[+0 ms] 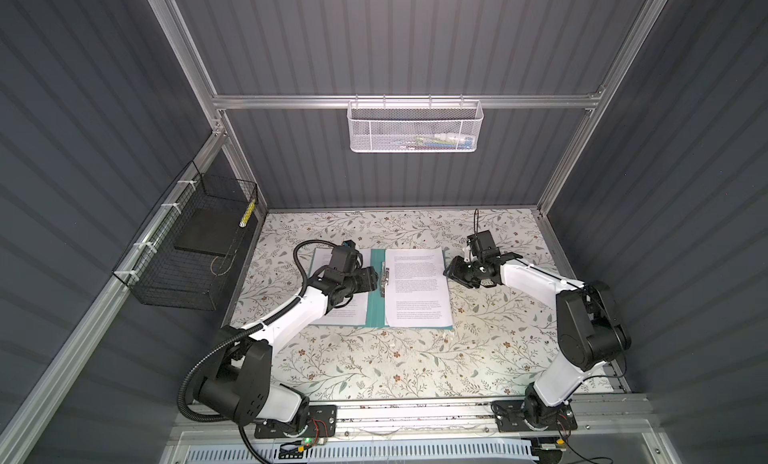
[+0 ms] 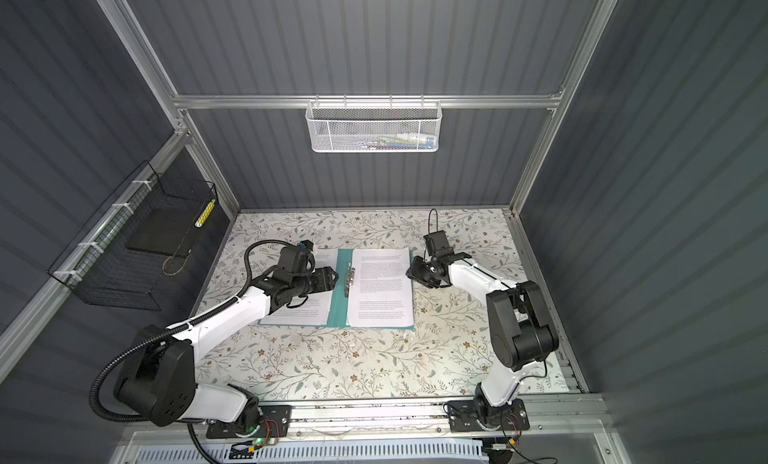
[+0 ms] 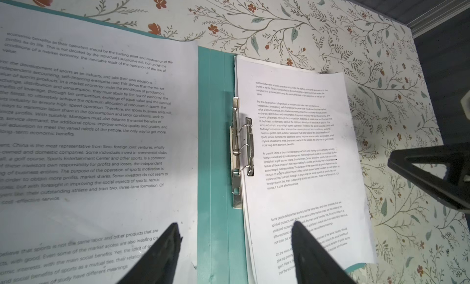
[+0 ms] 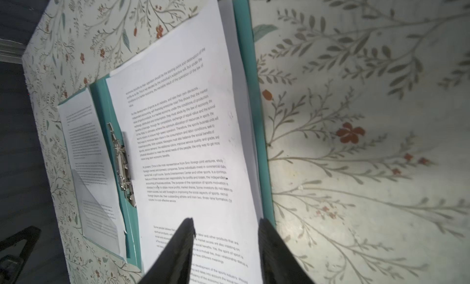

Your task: Put the files into the folder

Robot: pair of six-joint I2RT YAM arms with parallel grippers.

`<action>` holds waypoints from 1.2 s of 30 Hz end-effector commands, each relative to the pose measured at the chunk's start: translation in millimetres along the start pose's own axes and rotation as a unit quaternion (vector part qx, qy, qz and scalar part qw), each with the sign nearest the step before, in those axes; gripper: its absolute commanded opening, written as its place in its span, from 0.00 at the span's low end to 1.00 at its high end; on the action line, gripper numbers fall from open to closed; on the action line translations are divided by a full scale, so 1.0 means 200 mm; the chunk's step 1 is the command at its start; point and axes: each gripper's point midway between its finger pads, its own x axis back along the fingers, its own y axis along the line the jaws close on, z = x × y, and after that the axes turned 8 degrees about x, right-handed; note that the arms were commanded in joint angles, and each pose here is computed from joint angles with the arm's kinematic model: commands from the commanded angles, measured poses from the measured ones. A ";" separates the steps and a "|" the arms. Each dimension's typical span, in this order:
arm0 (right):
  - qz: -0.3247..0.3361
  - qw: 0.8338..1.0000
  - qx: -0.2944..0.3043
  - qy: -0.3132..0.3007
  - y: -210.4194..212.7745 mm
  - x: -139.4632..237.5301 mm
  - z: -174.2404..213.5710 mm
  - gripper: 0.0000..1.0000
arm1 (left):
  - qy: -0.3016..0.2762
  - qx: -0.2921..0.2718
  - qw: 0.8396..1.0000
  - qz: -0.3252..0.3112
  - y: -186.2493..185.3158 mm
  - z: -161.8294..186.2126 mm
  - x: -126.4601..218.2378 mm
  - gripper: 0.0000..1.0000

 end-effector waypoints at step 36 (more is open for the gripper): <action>0.035 0.997 0.052 0.037 -0.01 0.00 0.15 0.25 | 0.010 0.003 1.000 0.007 0.01 0.04 -0.02 0.70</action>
